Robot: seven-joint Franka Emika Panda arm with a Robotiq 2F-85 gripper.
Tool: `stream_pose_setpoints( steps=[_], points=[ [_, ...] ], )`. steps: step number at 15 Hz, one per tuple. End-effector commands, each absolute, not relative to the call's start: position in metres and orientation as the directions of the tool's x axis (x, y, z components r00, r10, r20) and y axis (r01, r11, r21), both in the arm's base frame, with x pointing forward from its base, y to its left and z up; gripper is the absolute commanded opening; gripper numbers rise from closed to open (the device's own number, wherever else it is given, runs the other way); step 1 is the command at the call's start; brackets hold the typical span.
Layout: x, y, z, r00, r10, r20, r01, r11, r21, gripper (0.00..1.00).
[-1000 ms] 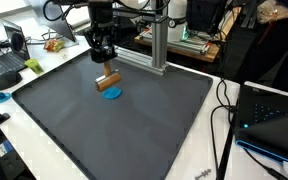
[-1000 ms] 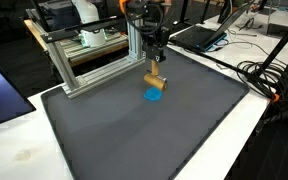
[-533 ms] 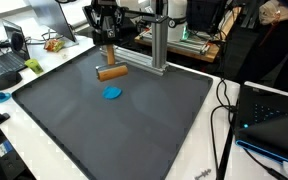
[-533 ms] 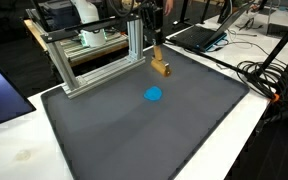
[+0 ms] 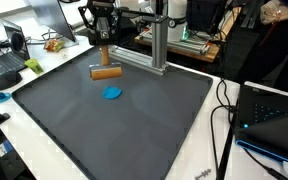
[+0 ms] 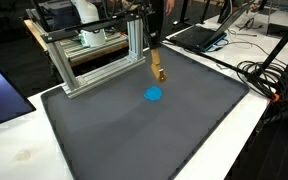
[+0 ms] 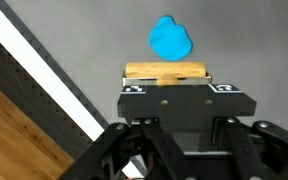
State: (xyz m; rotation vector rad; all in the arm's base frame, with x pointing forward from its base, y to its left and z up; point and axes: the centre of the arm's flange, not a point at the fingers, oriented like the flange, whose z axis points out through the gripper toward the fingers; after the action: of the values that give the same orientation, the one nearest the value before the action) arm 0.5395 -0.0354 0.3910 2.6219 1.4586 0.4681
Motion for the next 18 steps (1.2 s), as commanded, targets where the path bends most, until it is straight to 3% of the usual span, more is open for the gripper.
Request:
stream_pose_setpoints(
  steps=[1,8,16,17,18],
  points=[
    [0.555,-0.039,0.394,0.659,0.727,0.193,0.696,-0.687,0.210,0.22],
    [0.577,-0.033,0.406,0.895,0.408,0.180,0.400,-0.913,0.080,0.22],
    [0.595,-0.021,0.365,0.958,0.234,0.164,0.228,-0.972,0.054,0.22],
    [0.586,-0.020,0.373,0.953,0.252,0.165,0.248,-0.968,0.048,0.47],
    [0.587,-0.020,0.364,0.956,0.248,0.154,0.244,-0.969,0.044,0.47]
  ],
)
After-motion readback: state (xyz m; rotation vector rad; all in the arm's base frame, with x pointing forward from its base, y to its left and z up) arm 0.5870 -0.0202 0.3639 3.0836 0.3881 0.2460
